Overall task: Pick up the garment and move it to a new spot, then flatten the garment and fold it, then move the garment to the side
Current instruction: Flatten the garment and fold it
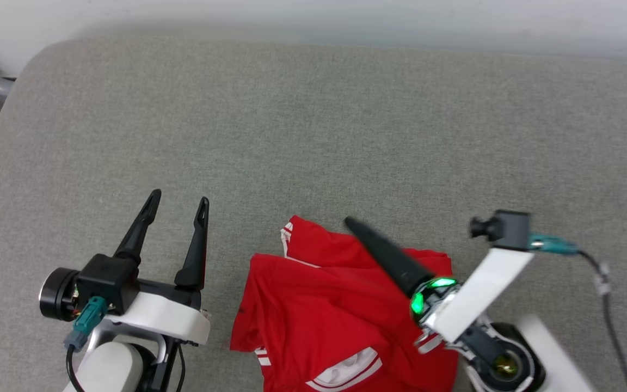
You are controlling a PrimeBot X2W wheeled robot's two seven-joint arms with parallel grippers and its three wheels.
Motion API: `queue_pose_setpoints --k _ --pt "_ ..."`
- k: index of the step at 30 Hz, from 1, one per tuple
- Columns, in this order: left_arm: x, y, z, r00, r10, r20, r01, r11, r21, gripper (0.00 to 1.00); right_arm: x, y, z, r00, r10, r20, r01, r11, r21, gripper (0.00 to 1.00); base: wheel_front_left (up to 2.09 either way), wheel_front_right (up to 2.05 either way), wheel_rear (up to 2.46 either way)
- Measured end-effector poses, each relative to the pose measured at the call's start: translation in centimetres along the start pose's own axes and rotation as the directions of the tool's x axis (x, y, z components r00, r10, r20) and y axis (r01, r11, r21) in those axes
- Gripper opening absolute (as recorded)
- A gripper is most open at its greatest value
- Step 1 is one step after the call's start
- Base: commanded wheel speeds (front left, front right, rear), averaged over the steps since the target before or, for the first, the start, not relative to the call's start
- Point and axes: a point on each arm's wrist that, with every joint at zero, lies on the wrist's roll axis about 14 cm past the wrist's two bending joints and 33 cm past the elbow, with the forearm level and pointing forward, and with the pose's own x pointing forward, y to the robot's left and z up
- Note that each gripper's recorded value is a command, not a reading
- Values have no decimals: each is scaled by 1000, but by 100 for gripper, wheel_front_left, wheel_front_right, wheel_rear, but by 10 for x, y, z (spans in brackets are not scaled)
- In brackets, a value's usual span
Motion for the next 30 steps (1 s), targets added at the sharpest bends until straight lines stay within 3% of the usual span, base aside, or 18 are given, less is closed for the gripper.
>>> queue_pose_setpoints --k 4,8,11,16,17,21,24,30 --pt "-3 -3 2 1000 -8 4 8 1000 -1 100 -18 8 46 986 2 167 33 977 -210 100 0 0 0" --pt "-5 -5 6 1000 -11 15 11 1000 1 100 -51 -6 95 937 -53 345 206 883 -423 100 0 0 0" --pt "-7 -6 8 1000 -6 17 6 1000 -2 100 -79 -16 122 889 -95 447 345 782 -519 100 0 0 0" --pt "-9 -4 10 1000 9 22 -9 1000 -9 100 -125 -19 156 801 -137 582 548 558 -623 100 0 0 0" --pt "-9 -3 11 1000 14 25 -14 1000 -6 100 -132 -16 159 784 -138 605 571 542 -617 100 0 0 0" --pt "-12 -1 16 999 25 37 -25 1000 2 100 -155 -5 161 736 -136 663 650 417 -636 100 0 0 0" --pt "-18 -1 16 999 26 34 -26 1000 6 100 -170 1 157 712 -134 690 682 369 -632 100 0 0 0" --pt "-29 -6 14 1000 13 25 -13 1000 16 100 -190 3 138 696 -155 701 706 326 -629 100 0 0 0"
